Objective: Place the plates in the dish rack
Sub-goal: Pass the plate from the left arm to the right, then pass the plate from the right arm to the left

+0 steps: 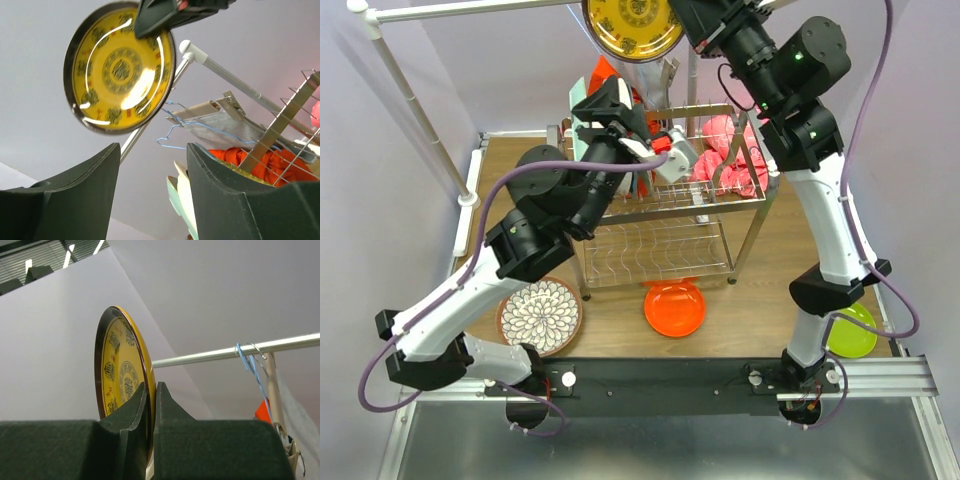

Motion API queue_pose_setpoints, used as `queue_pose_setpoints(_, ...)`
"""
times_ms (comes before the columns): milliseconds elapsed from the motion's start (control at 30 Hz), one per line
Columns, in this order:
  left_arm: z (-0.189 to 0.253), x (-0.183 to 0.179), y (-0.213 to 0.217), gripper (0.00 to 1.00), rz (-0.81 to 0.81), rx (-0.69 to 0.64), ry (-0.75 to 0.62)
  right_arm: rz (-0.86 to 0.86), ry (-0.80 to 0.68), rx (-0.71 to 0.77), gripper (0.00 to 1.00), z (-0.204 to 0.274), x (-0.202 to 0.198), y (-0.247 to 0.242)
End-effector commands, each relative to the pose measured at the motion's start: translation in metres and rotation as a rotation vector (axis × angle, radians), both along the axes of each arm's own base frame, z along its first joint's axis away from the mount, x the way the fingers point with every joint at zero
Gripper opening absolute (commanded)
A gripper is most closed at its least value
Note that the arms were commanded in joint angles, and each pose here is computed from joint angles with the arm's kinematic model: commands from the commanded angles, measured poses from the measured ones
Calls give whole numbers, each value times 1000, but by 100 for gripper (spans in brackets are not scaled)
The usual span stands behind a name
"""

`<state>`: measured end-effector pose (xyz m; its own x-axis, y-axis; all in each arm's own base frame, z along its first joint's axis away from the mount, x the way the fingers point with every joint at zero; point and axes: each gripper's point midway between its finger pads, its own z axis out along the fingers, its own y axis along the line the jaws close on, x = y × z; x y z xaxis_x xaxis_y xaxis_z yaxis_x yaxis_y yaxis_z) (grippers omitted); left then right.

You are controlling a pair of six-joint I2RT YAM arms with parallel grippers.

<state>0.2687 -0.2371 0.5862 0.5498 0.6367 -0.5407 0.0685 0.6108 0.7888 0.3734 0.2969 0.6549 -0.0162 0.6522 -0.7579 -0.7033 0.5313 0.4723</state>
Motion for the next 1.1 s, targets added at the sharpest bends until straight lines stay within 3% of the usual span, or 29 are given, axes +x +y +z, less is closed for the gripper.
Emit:
queue_pose_setpoints(0, 26, -18, 22, 64, -50, -164, -31, -65, -125, 49, 1, 39, -12, -32)
queue_pose_setpoints(200, 49, -33, 41, 67, -120, -356, -25, -182, -245, -44, 1, 56, -21, -66)
queue_pose_setpoints(500, 79, -46, 86, 77, -163, -650, 9, -380, -468, -404, 1, 47, -46, -100)
queue_pose_setpoints(700, 77, -29, 101, 77, -173, -758, 68, -503, -617, -635, 1, 40, -61, -117)
queue_pose_setpoints(1067, 60, -16, 127, 77, -158, -907, 173, -543, -1115, -1217, 1, -6, -78, -99)
